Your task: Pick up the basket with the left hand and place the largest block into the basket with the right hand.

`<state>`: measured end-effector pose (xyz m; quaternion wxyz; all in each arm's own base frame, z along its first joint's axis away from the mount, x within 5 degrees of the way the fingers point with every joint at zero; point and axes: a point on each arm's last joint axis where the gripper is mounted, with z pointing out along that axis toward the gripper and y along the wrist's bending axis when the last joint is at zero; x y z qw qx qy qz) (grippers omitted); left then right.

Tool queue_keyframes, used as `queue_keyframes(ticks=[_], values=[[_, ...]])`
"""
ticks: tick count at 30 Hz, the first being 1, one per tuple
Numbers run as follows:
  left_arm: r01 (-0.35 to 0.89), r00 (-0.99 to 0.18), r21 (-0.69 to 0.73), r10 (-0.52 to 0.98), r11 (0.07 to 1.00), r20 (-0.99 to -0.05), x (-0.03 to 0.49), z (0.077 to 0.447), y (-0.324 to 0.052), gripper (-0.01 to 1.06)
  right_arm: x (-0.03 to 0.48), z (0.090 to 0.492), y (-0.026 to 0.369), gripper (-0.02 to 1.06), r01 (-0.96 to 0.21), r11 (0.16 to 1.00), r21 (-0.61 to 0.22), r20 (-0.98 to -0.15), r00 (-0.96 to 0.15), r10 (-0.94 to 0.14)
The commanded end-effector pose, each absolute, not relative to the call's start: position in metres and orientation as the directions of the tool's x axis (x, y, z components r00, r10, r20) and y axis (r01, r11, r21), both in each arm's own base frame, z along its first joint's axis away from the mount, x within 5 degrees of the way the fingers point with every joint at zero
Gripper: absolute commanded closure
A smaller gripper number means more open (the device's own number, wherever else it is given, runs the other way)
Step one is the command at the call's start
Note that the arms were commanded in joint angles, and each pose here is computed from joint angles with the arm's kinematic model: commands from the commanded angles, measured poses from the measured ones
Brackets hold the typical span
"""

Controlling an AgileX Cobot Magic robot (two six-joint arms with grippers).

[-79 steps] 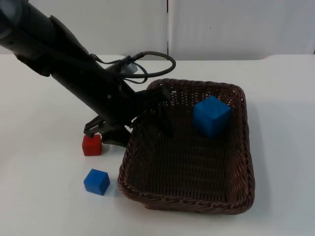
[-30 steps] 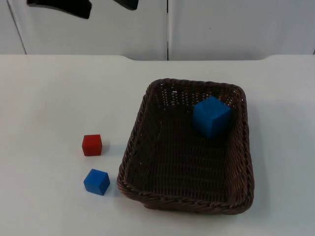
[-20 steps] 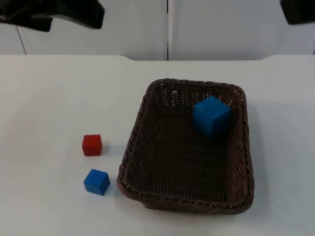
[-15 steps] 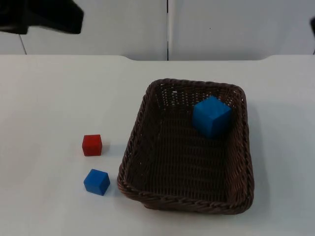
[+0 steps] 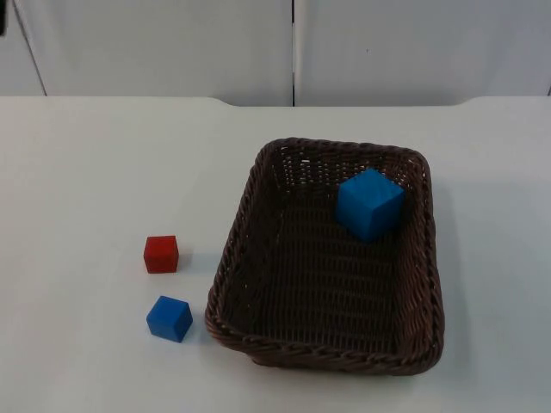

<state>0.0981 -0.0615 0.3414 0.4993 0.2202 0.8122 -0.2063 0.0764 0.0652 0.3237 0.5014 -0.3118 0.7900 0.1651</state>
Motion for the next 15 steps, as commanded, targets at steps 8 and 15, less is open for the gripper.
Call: queue_keyframes(ticks=[8, 15], values=[[0.593, -0.373, -0.067, 0.200, 0.803, -0.906, 0.064, 0.328, -0.051, 0.31, 0.046, 0.311, 0.037, 0.33, -0.653, 0.757, -0.023, -0.892, -0.329, -0.311], [0.528, -0.377, -0.021, 0.212, 0.849, -0.902, 0.043, 0.320, -0.035, 0.31, 0.028, 0.311, 0.019, 0.33, -0.650, 0.760, -0.012, -0.913, -0.302, -0.272]])
